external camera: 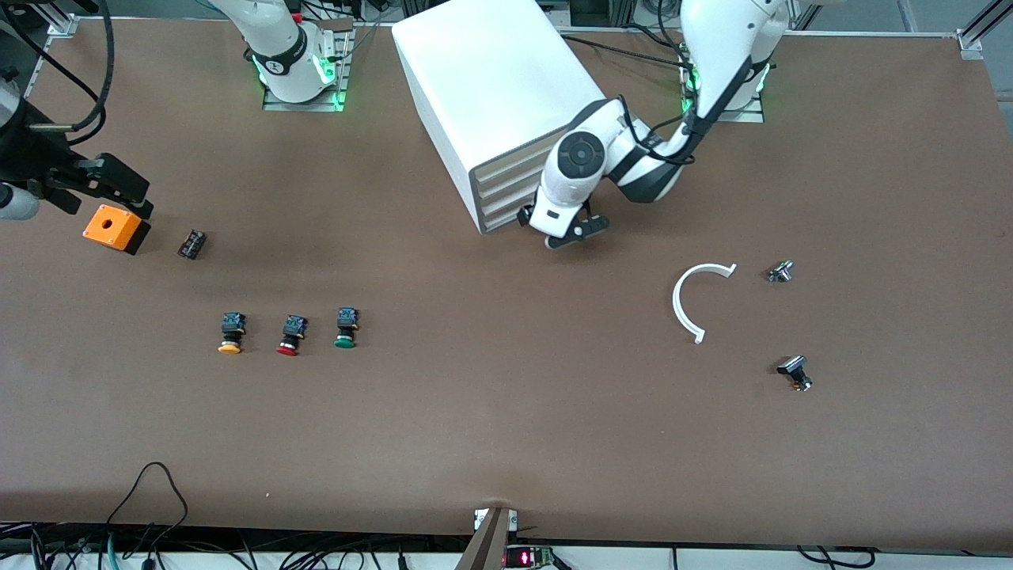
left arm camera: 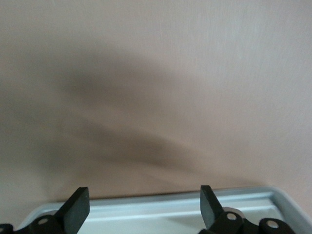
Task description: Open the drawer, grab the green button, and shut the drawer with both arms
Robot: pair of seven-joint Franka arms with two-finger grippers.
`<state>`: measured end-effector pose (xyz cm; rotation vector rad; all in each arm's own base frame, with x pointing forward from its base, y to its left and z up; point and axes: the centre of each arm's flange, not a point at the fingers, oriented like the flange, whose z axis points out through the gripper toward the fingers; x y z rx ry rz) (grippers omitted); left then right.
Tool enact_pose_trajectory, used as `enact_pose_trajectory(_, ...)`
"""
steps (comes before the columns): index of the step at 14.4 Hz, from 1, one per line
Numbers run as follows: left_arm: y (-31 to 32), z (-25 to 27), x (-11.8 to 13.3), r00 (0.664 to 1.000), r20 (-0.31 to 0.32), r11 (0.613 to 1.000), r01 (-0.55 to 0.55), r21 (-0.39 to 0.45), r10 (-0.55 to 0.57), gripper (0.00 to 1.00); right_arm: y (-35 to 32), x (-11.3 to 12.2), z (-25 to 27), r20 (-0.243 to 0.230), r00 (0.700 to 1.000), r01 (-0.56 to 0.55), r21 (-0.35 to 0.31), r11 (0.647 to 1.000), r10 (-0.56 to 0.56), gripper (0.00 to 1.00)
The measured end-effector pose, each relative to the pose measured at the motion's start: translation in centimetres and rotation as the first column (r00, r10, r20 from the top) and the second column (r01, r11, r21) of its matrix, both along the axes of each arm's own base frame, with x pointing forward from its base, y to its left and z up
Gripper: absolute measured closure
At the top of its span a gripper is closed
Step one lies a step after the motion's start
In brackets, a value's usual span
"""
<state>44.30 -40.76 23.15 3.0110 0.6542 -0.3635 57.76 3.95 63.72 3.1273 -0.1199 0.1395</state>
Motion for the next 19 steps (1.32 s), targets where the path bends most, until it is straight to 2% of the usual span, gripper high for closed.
enact_pose_trajectory(3, 3.9, 5.4, 5.6, 0.998, -0.033, 0.998, 0.046, 0.034, -0.045, 0.0, -0.7, 0.1, -0.1, -0.002, 1.0, 0.011, 0.002, 1.0, -0.011, 0.0)
enact_pose_trajectory(5, 7.2, 9.3, 9.0, 0.994, -0.029, 0.991, 0.108, 0.078, -0.106, 0.0, -0.3, 0.1, -0.1, -0.002, 1.0, 0.005, 0.003, 1.0, -0.005, 0.0)
enact_pose_trajectory(8, 11.6, 14.2, 12.4, 0.98, -0.048, 0.971, 0.197, 0.134, -0.192, 0.0, 0.1, 0.0, -0.1, -0.002, 1.0, -0.003, 0.003, 1.0, 0.003, 0.0)
enact_pose_trajectory(10, 13.3, 17.9, 13.9, 0.973, -0.047, 0.96, 0.231, 0.16, -0.227, 0.0, 0.1, 0.0, -0.1, -0.002, 1.0, -0.004, 0.003, 1.0, 0.004, 0.0)
enact_pose_trajectory(13, 16.5, 23.2, 15.2, 0.951, -0.026, 0.939, 0.31, 0.146, -0.309, 0.0, 0.2, 0.0, -0.1, -0.002, 1.0, -0.005, 0.003, 1.0, 0.005, 0.0)
enact_pose_trajectory(17, 23.5, 28.0, 16.6, 0.894, 0.024, 0.887, 0.441, 0.134, -0.448, 0.0, 0.2, 0.0, -0.1, -0.002, 1.0, -0.006, 0.003, 1.0, 0.006, 0.0)
enact_pose_trajectory(19, 28.1, 30.5, 16.8, 0.872, 0.056, 0.873, 0.48, 0.09, -0.486, 0.0, 0.2, 0.0, -0.1, -0.002, 1.0, -0.006, 0.003, 1.0, 0.006, 0.0)
